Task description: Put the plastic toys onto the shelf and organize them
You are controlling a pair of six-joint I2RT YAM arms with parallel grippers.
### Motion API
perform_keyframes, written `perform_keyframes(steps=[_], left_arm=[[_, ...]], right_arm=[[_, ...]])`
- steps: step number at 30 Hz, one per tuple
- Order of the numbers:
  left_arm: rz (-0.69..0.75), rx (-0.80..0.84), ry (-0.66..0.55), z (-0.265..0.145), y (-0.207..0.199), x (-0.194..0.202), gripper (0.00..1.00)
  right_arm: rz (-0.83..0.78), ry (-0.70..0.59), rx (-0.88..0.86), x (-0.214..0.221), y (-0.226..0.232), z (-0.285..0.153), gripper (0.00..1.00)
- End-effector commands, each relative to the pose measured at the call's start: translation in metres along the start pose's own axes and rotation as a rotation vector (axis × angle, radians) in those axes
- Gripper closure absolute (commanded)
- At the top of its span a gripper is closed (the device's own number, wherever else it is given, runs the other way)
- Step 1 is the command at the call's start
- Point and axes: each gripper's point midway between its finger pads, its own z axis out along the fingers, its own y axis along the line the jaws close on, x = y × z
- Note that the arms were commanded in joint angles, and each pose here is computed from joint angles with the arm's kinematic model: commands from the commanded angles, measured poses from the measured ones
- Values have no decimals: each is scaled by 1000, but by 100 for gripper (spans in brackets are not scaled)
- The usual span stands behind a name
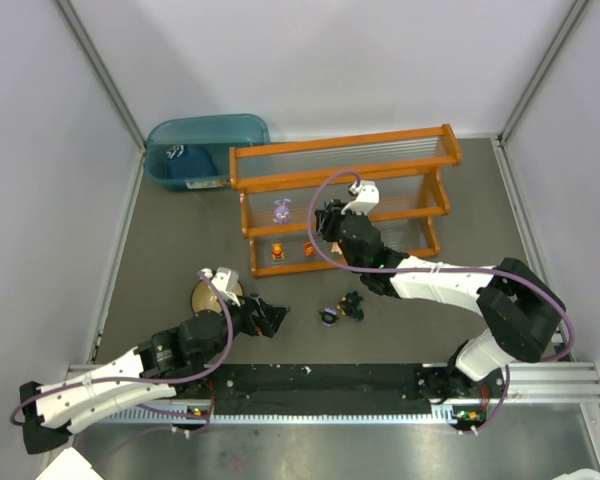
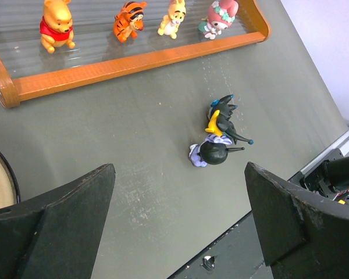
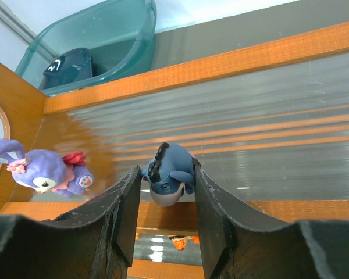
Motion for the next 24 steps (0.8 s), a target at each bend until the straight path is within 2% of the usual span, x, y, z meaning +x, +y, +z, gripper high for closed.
perform_keyframes(steps=[1,11,16,18,19,23,24], left_arm=[[-16,26,-40,1,-7,-9,1],[-14,27,-41,1,-6,-9,1],[-15,30,-46,0,-7,-10,1],[-15,31,-47,0,-7,-10,1],[-13,30,-48,0,-7,-11,1],[-11,30,-51,0,-7,-11,1],[-11,30,-51,0,-7,-12,1]], right_arm=[[4,2,1,-5,-5,-4,60],[-5,1,-13,-7,-3,-4,55],[-11,1,-18,-8,-1,-4,57],[-17,3,-22,-8,-1,-4,55],[-19,7,-28,-7,0,-5,54],[-24,-8,-50,-9,2,-6,36],[-26,-9,-52,-10,3,-6,35]])
